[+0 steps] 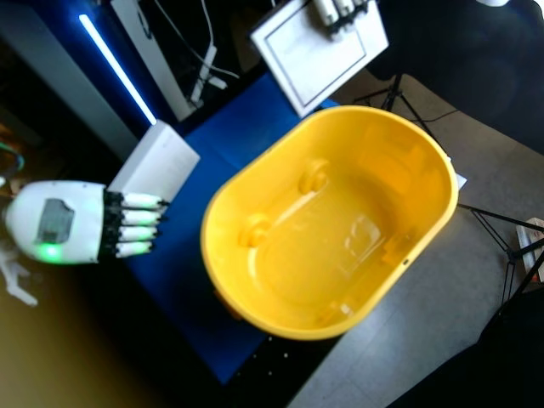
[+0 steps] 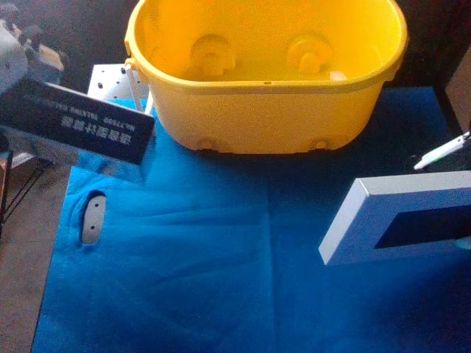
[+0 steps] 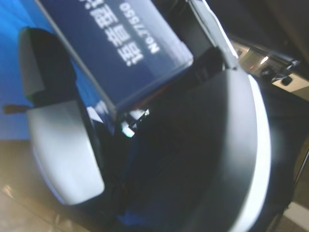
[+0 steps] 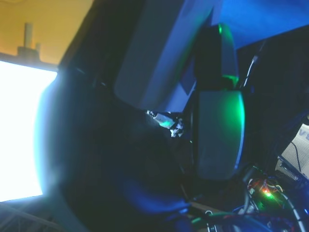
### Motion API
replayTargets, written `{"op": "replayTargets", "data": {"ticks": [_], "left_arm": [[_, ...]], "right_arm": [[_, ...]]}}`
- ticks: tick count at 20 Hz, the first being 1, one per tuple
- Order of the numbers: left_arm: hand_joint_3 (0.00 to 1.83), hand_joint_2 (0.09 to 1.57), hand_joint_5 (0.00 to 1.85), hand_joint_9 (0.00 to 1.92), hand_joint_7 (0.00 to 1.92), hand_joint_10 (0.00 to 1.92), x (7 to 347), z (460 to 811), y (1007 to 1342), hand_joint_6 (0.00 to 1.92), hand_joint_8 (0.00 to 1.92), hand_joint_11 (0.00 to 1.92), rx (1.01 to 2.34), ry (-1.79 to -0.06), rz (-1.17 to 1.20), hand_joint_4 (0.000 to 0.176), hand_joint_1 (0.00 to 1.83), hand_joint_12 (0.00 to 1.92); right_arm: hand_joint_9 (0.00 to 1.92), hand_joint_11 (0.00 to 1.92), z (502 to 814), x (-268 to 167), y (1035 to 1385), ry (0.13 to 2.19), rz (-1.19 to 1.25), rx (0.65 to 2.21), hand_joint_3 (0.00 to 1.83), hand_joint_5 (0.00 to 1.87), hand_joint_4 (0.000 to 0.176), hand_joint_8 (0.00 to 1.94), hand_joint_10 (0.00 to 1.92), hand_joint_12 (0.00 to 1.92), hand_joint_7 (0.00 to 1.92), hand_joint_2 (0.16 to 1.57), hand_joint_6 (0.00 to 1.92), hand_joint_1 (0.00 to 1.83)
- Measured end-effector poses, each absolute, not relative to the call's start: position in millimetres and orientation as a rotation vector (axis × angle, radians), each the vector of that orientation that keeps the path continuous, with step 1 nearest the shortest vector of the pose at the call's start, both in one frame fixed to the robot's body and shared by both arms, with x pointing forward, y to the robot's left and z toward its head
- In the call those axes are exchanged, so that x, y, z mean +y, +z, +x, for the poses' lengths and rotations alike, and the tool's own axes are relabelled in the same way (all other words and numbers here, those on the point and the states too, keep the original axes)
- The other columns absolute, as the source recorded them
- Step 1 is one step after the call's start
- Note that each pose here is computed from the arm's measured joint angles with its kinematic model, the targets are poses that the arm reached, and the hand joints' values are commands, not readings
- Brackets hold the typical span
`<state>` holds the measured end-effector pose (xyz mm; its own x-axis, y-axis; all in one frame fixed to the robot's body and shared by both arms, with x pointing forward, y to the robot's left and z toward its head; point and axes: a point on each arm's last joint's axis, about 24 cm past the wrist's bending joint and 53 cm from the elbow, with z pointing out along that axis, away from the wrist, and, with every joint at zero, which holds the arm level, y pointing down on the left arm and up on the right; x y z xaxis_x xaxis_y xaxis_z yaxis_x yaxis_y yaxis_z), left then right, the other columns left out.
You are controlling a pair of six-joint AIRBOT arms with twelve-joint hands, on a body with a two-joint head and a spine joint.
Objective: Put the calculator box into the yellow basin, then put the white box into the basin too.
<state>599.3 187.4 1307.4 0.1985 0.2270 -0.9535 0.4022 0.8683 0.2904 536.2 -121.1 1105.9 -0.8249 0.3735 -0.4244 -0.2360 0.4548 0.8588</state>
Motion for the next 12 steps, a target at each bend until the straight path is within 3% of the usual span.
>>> {"op": "replayTargets", "data": {"ticks": [1, 2, 3, 5, 6, 7, 8, 10, 12], "left_arm": [[0.0, 1.09, 0.93, 1.03, 0.97, 1.07, 190, 600, 1316, 0.8, 0.95, 0.89, 1.359, -0.104, 0.549, 0.0, 1.5, 1.52], [0.0, 1.09, 0.93, 1.01, 0.99, 1.19, 191, 601, 1327, 0.86, 0.98, 0.98, 1.324, -0.078, 0.547, 0.0, 1.41, 1.44], [0.0, 1.09, 0.93, 1.0, 0.98, 1.13, 193, 601, 1333, 0.84, 0.96, 0.88, 1.302, -0.052, 0.552, 0.0, 1.48, 1.53], [0.0, 1.09, 0.92, 1.0, 0.98, 1.09, 199, 603, 1337, 0.86, 0.95, 0.88, 1.271, 0.036, 0.572, 0.0, 1.5, 1.51], [0.0, 1.09, 0.94, 1.01, 1.0, 1.18, 203, 606, 1336, 0.89, 0.98, 1.01, 1.283, 0.04, 0.554, 0.0, 1.4, 1.37], [0.0, 1.09, 0.96, 1.02, 1.02, 1.16, 204, 608, 1339, 0.88, 0.95, 1.01, 1.28, 0.045, 0.544, 0.0, 1.39, 1.34], [0.0, 1.09, 0.95, 1.0, 1.0, 1.19, 209, 615, 1346, 0.88, 0.99, 0.98, 1.27, 0.057, 0.519, 0.0, 1.39, 1.34], [0.0, 1.1, 0.95, 0.98, 0.99, 1.19, 218, 621, 1355, 0.94, 0.98, 0.94, 1.253, 0.075, 0.485, 0.0, 1.39, 1.4], [0.0, 1.06, 1.02, 1.05, 1.09, 1.11, 223, 625, 1365, 0.84, 0.8, 0.99, 1.237, 0.073, 0.457, 0.0, 1.4, 1.44]], "right_arm": [[0.94, 0.9, 537, -121, 1106, 1.385, 0.113, 2.134, 0.0, 0.82, 0.0, 1.09, 1.37, 1.64, 0.89, 1.15, 1.09, 1.38], [0.95, 0.89, 537, -122, 1105, 1.383, 0.114, 2.135, 0.0, 0.83, 0.0, 1.04, 1.34, 1.64, 0.9, 1.14, 1.11, 1.38], [0.96, 0.9, 538, -122, 1105, 1.385, 0.113, 2.133, 0.0, 0.83, 0.0, 1.02, 1.33, 1.62, 0.91, 1.13, 1.11, 1.38], [0.89, 0.85, 542, -122, 1102, 1.382, 0.112, 2.132, 0.0, 0.8, 0.0, 1.19, 1.45, 1.67, 0.84, 1.16, 1.05, 1.37], [0.88, 0.89, 542, -123, 1100, 1.374, 0.113, 2.138, 0.0, 0.78, 0.0, 1.24, 1.48, 1.67, 0.83, 1.17, 1.02, 1.37], [0.87, 0.9, 542, -122, 1100, 1.377, 0.116, 2.137, 0.0, 0.8, 0.0, 1.26, 1.5, 1.68, 0.82, 1.18, 1.0, 1.37], [0.78, 0.66, 541, -121, 1100, 1.381, 0.116, 2.137, 0.0, 0.69, 0.0, 1.27, 1.47, 1.82, 0.72, 1.21, 1.13, 1.46], [0.91, 0.87, 541, -120, 1102, 1.389, 0.113, 2.133, 0.0, 0.81, 0.0, 1.18, 1.43, 1.66, 0.84, 1.16, 1.05, 1.38], [0.87, 0.89, 541, -121, 1101, 1.385, 0.112, 2.133, 0.0, 0.81, 0.0, 1.25, 1.49, 1.69, 0.82, 1.17, 1.0, 1.37]]}}
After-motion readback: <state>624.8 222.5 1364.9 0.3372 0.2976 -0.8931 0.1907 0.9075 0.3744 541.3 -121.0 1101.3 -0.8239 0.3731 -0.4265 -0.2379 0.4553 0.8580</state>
